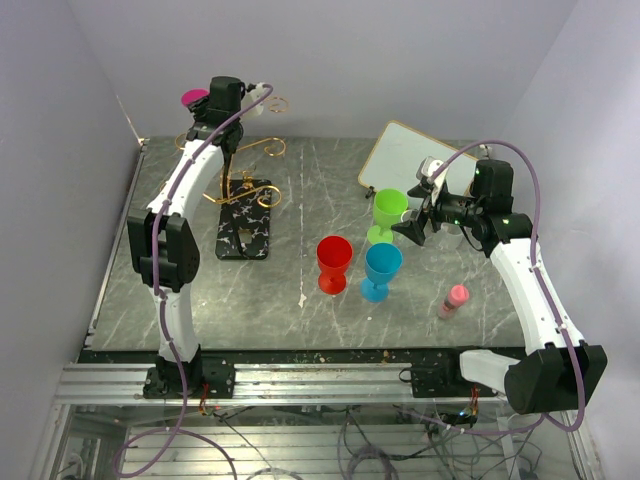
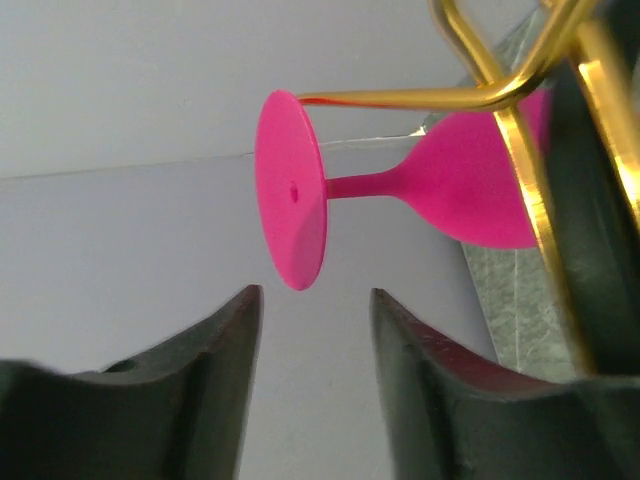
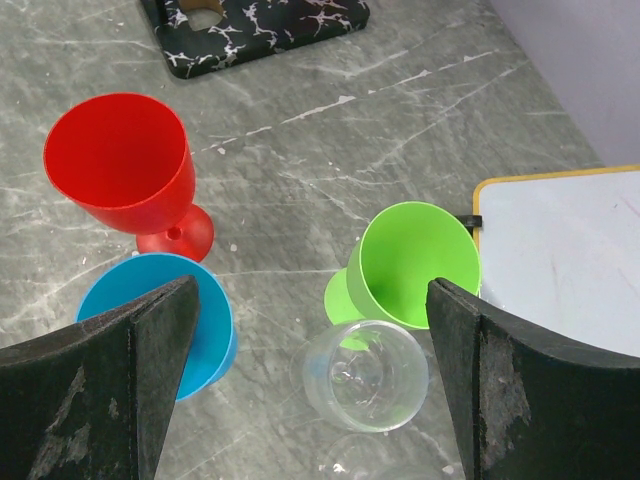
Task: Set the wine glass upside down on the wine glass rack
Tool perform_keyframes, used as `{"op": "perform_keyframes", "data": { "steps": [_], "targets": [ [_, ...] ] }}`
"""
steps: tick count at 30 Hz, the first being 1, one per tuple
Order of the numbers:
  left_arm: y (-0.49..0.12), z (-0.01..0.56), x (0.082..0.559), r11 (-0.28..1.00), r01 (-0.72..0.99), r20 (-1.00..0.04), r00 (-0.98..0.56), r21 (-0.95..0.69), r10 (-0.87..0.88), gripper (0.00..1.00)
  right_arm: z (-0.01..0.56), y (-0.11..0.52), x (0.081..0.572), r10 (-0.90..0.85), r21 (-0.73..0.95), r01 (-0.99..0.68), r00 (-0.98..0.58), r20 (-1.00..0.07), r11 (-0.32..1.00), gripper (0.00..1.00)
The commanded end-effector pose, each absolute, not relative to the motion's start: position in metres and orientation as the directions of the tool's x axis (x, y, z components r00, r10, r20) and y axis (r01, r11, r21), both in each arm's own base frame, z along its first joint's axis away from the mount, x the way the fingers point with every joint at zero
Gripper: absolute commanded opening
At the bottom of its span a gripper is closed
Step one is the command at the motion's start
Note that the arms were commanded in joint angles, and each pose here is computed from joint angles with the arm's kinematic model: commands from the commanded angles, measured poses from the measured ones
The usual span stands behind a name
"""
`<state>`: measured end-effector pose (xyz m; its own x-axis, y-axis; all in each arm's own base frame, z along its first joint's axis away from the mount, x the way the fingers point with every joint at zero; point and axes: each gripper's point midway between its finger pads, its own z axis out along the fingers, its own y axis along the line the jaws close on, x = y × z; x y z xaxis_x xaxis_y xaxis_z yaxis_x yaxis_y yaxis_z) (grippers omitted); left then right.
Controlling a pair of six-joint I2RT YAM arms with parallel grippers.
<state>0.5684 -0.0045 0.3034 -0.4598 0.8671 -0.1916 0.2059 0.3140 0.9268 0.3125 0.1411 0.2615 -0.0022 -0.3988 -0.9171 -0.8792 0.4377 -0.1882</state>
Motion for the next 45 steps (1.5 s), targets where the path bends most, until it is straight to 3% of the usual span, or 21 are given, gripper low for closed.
{"op": "perform_keyframes", "data": {
  "steps": [1,2,3,4,22,30,37,45],
  "targets": [
    [-0.009,0.324,0.556,0.360,0.175,-0.254,-0.440,0.917,0.861,0.68,0.259,0.139,0.316,-0.398,-0.196,-0.876,0.005,-0.918,0.442,0.96],
    [-0.009,0.328,0.554,0.369,0.163,-0.269,-0.435,0.915,0.859,0.86,0.258,0.139,0.317,-0.395,-0.191,-0.876,0.000,-0.919,0.443,0.96],
    [-0.009,0.333,0.553,0.377,0.152,-0.283,-0.430,0.914,0.857,0.95,0.258,0.139,0.318,-0.393,-0.189,-0.875,-0.002,-0.919,0.446,0.96],
    [-0.010,0.338,0.552,0.386,0.140,-0.297,-0.425,0.912,0.855,0.99,0.258,0.139,0.319,-0.391,-0.184,-0.874,-0.007,-0.920,0.449,0.96],
    [-0.023,0.393,0.503,0.615,0.057,-0.579,-0.281,0.786,0.766,1.00,0.264,0.163,0.331,-0.454,-0.140,-0.873,-0.101,-0.885,0.467,0.95],
    [-0.033,0.396,0.440,0.766,0.102,-0.737,-0.218,0.635,0.640,1.00,0.251,0.190,0.328,-0.544,-0.085,-0.870,-0.224,-0.809,0.485,0.88],
    [-0.036,0.392,0.378,0.828,0.157,-0.809,-0.181,0.538,0.560,1.00,0.229,0.221,0.315,-0.649,-0.086,-0.873,-0.289,-0.704,0.481,0.81],
    [-0.034,0.381,0.350,0.826,0.190,-0.809,-0.177,0.531,0.561,1.00,0.195,0.247,0.308,-0.721,-0.054,-0.892,-0.326,-0.611,0.449,0.77]
  ]
}}
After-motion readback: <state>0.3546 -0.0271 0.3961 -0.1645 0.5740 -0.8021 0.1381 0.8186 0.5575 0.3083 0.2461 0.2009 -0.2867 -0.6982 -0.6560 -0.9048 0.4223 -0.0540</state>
